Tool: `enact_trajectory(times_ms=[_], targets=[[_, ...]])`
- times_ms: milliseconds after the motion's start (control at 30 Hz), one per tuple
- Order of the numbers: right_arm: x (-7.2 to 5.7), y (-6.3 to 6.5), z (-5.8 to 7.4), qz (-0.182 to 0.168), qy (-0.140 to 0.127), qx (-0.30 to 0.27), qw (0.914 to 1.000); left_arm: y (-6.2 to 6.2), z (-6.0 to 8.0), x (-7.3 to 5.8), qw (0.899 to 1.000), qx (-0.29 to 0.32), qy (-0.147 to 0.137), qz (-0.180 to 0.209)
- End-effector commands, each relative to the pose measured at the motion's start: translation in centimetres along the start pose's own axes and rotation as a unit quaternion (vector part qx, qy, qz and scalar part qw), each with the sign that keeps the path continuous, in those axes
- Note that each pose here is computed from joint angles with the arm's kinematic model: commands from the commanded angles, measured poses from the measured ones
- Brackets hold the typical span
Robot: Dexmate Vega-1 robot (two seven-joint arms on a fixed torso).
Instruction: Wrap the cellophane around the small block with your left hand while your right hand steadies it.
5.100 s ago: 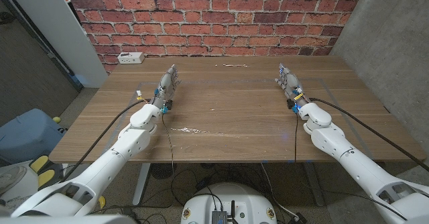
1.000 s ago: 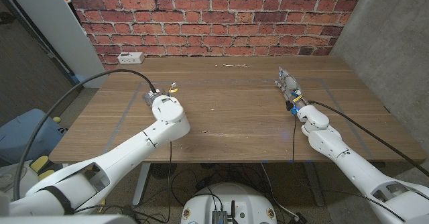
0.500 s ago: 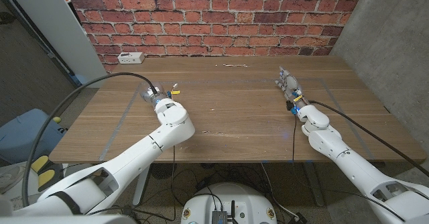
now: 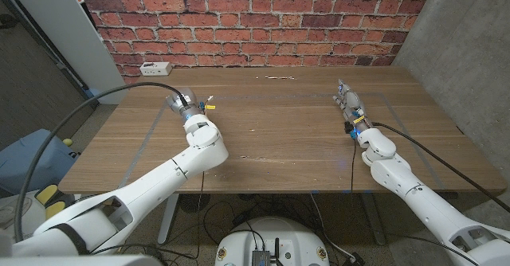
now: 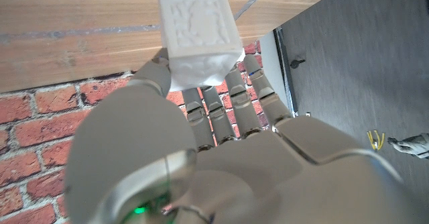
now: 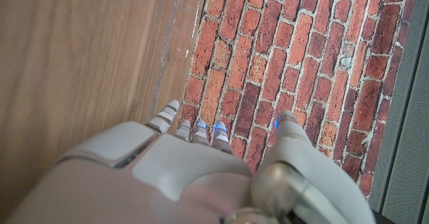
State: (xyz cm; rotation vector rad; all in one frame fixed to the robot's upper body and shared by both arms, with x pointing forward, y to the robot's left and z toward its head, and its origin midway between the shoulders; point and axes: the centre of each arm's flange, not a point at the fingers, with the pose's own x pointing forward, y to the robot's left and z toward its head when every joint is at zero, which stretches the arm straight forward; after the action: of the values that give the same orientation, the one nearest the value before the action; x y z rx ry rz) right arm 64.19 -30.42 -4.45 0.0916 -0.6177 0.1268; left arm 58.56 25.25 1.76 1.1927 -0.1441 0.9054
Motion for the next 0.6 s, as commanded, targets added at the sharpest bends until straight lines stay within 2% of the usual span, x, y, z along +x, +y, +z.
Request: enact_trajectory(times_ms=[33,233,600], targets=[[-2.3,-0.3,1.6,-0.010,-0.015,-0.018,0.9997,-0.1,2.4,1.3,0.995,-0.050,-0.081,-0.043],[-3.0,-0.2,2.6,-0.010,-0.014,-0.040,0.9991,-0.3,3.6,1.9,0.988,-0.085,-0.110,-0.069],[-3.4,-0.3,3.0,-0.010,-0.007,-0.051,0.9986,-0.5,5.8,2.0,0.979,-0.101,-0.155,-0.085]])
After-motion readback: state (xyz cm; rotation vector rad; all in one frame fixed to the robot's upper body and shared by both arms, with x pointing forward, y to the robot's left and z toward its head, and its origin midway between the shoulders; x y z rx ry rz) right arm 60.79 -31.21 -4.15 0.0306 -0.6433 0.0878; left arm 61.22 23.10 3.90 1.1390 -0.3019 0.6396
